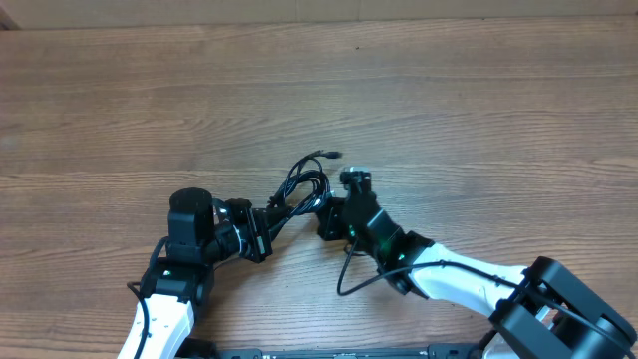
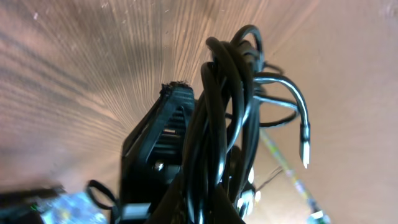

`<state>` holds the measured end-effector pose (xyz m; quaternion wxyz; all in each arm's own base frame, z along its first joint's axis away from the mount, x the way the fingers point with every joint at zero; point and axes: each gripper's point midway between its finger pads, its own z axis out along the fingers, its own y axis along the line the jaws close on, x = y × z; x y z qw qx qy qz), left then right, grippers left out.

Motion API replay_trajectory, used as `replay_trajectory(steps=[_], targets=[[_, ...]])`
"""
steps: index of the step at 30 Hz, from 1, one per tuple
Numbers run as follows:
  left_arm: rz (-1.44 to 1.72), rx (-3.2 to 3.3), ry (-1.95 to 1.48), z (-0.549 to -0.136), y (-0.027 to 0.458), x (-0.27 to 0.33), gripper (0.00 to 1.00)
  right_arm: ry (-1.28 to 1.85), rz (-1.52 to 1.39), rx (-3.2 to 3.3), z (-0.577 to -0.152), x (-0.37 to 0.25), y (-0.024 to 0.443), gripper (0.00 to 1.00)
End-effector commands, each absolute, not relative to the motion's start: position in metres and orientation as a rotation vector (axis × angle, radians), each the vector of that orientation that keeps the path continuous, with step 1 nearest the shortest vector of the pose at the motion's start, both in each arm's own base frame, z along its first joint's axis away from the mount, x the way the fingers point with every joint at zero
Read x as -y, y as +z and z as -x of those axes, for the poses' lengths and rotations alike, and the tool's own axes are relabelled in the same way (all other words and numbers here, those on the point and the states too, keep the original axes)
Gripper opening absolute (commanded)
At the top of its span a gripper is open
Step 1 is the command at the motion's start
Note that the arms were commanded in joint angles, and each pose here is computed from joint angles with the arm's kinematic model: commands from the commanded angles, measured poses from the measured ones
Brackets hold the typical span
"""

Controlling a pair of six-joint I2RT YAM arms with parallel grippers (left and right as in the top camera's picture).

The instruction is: Untangle cables

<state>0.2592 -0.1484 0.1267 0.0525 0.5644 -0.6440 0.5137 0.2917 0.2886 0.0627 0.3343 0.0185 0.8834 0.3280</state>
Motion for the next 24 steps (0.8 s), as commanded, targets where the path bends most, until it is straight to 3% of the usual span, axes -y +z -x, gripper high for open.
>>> replay_trajectory(steps=[1,16,20,24], targets=[[-1.529,2.282,1.670,-0.266,0.133,0.142,0.04,0.716,-0.209,-2.282,-0.324,-0.243,0.059,0.04],[-0.509,3.320,1.615,-0.275,0.128,0.128,0.04,0.934,-0.013,-2.249,-0.334,-0.234,0.090,0.04],[-0.309,3.445,1.551,-0.277,0.126,0.126,0.04,0.977,0.013,-2.280,-0.326,-0.239,0.087,0.22],[-0.336,3.540,1.409,-0.281,0.119,0.114,0.04,1.019,0.022,-2.335,-0.316,-0.242,0.080,0.38]])
